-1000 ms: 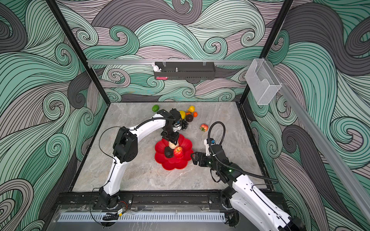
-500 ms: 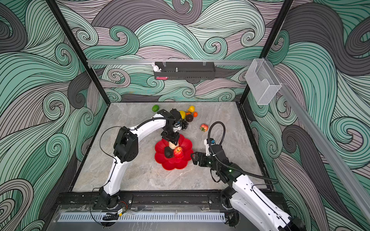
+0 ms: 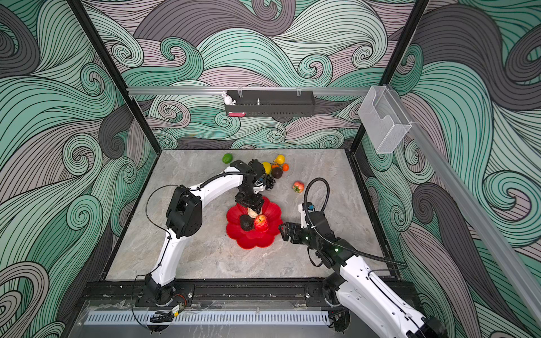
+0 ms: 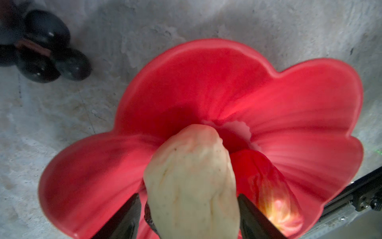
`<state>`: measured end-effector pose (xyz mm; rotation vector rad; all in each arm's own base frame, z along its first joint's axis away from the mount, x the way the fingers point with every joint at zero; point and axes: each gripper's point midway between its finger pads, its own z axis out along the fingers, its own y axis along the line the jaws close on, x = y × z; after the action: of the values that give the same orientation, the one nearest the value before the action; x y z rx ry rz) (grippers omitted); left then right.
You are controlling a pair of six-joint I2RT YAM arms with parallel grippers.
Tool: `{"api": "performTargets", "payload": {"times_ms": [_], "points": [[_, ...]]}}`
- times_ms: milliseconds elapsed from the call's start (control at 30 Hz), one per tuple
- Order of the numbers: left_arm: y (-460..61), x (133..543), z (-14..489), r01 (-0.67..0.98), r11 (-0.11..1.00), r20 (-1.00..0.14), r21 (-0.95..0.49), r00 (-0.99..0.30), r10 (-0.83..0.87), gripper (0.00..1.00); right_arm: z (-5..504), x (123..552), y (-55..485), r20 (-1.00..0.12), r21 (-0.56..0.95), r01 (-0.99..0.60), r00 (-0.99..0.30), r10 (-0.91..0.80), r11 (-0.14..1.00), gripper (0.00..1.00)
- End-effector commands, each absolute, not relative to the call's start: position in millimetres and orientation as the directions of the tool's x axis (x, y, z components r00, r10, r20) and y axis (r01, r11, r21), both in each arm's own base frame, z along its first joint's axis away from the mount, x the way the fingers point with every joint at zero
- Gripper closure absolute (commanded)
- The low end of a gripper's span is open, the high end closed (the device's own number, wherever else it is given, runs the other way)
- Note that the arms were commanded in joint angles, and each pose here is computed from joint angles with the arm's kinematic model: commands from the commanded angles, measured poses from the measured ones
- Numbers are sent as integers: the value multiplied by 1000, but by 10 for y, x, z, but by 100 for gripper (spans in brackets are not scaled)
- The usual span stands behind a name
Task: Arrange fruit in a fruit bowl
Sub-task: Place the fruit in the fruit bowl, then pick up the fruit from the top-center of the table.
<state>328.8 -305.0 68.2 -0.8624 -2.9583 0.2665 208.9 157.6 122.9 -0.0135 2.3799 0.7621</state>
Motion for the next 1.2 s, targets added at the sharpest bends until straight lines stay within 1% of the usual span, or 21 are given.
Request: {"api": "performTargets", "payload": {"times_ms": [0, 400, 533, 600, 733, 933, 1067, 1167], "points": [[-3038, 3245, 891, 532, 824, -25, -196, -843, 538, 22, 1242, 2093, 1567, -580, 520, -193, -795, 178, 832, 9], [-3066, 3231, 1020, 532, 818, -64, -218, -845, 531, 18, 1315, 2113, 1558, -595, 511, -200, -784, 176, 836, 8], [-3070, 3220, 1141, 531, 816, -97, -228, -846, 524, 17, 1365, 2120, 1523, -608, 489, -203, -776, 165, 848, 8], [-3067, 3216, 1257, 532, 814, -132, -233, -847, 516, 17, 1435, 2148, 1499, -626, 472, -207, -763, 161, 857, 7], [-3007, 3230, 1583, 517, 826, -245, -226, -851, 465, 15, 1589, 2258, 1466, -661, 433, -213, -736, 148, 876, 5], [-2750, 3193, 1927, 442, 872, -423, -210, -845, 327, 15, 1800, 2577, 1504, -670, 394, -201, -731, 130, 897, 5], [-2377, 3149, 2060, 352, 922, -570, -163, -796, 204, 15, 1850, 2877, 1557, -651, 375, -168, -748, 130, 912, 5], [-2030, 3080, 2116, 284, 951, -682, -125, -720, 125, 15, 1841, 3116, 1624, -634, 380, -137, -759, 150, 915, 6]]}}
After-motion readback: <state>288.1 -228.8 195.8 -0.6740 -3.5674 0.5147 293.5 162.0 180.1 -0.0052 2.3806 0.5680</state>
